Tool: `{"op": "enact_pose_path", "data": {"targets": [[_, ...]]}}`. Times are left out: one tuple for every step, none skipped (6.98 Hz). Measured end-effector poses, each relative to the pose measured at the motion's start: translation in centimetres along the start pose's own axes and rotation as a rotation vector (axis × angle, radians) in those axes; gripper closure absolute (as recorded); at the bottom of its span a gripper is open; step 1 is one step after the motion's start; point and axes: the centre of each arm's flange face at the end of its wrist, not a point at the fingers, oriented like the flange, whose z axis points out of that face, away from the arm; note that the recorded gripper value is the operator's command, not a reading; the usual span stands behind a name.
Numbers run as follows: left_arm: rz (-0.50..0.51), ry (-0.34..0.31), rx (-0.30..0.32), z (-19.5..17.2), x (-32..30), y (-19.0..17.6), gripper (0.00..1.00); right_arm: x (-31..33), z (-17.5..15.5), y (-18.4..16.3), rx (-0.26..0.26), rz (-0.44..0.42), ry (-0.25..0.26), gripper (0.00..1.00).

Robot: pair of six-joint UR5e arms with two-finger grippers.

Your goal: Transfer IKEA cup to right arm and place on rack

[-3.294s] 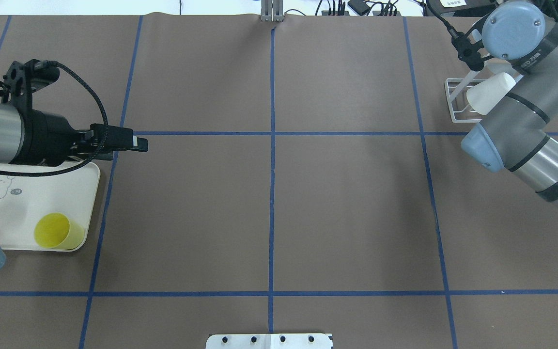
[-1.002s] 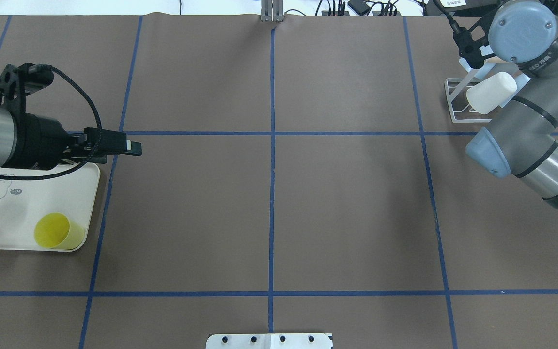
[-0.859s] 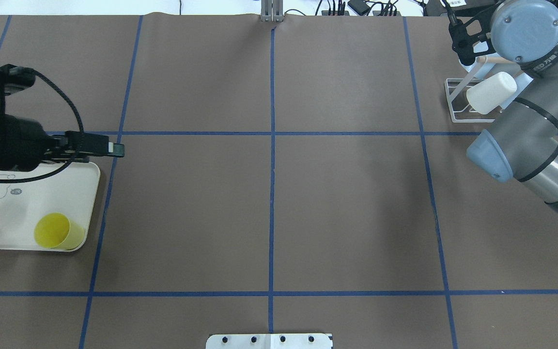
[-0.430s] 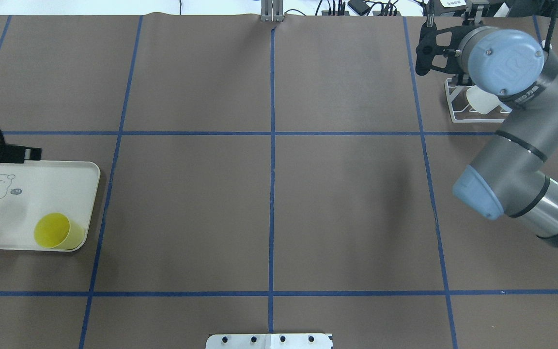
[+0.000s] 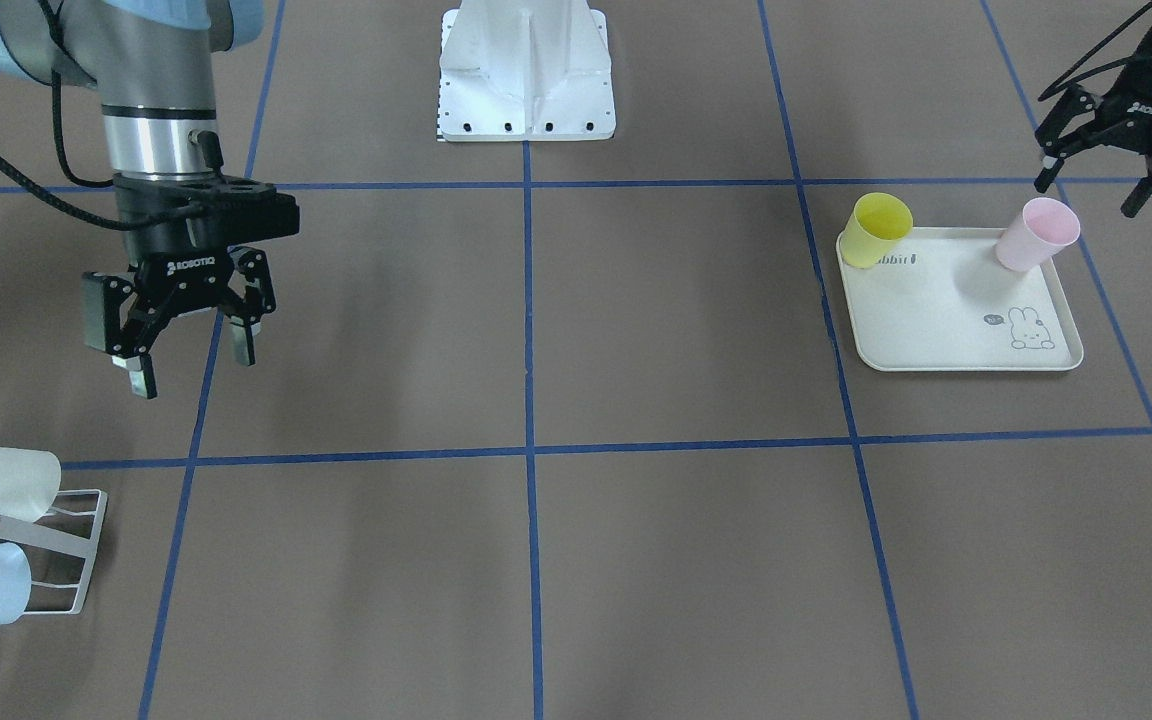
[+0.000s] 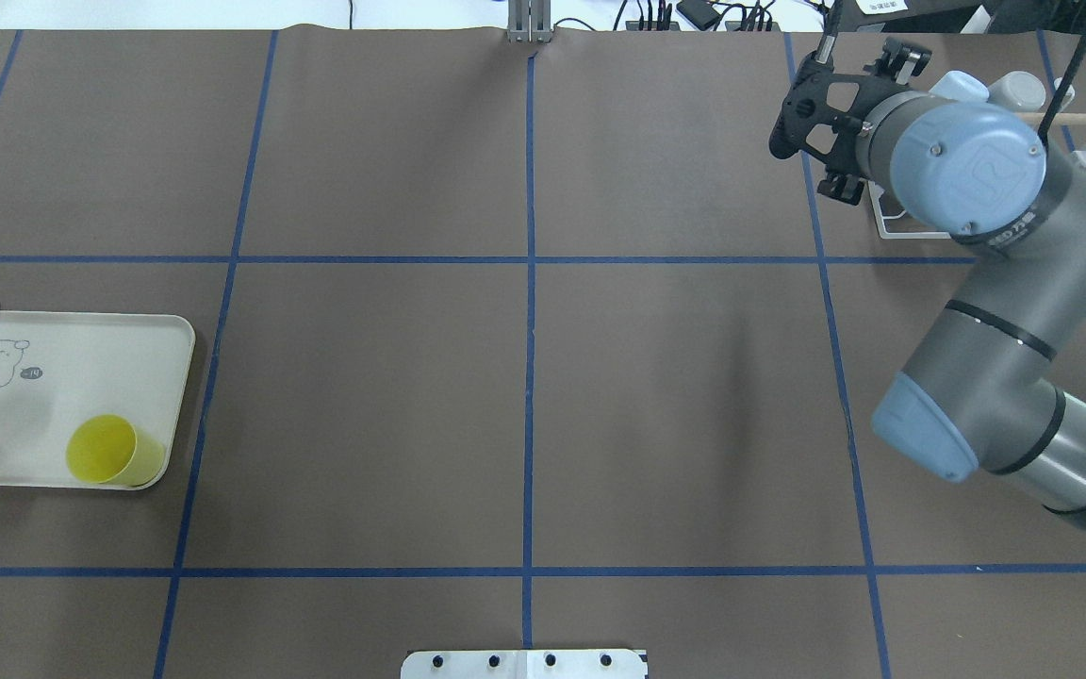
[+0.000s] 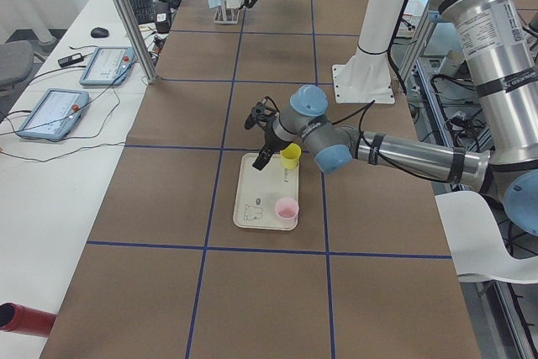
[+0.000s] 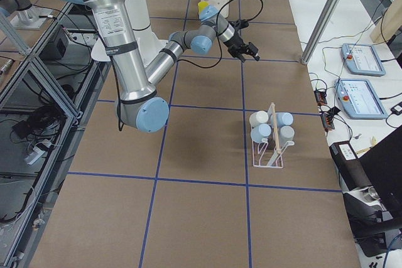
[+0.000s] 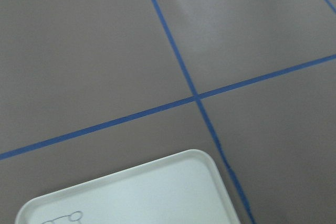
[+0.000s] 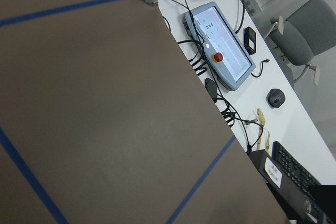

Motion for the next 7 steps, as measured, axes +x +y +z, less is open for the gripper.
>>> {"op": "enact_pose_path", "data": {"targets": [[0.024, 0.006, 0.037, 1.6, -3.9, 3.9, 0.00, -2.0, -2.0, -1.2, 0.040, 0.121, -0.050, 0.00], [0.029, 0.012, 0.056, 2.7, -6.8, 7.8, 0.00, -3.6, -3.7, -2.5, 0.065, 0.201, -0.114, 0.00], [0.006, 0.010, 0.059, 2.9, -8.5, 10.5, 0.00, -4.6, -4.7, -3.5, 0.072, 0.249, -0.179, 0.00], [-0.023, 0.011, 0.060, 2.8, -9.0, 11.7, 0.00, -5.1, -5.2, -3.9, 0.071, 0.269, -0.215, 0.00], [-0.034, 0.014, 0.061, 2.9, -9.1, 12.1, 0.00, -5.3, -5.2, -3.9, 0.067, 0.275, -0.227, 0.00], [-0.038, 0.013, 0.058, 3.1, -9.4, 12.5, 0.01, -5.4, -5.1, -3.8, 0.062, 0.276, -0.230, 0.00], [-0.041, 0.008, 0.052, 3.4, -9.8, 12.9, 0.01, -5.5, -5.0, -3.6, 0.059, 0.275, -0.231, 0.00]]}}
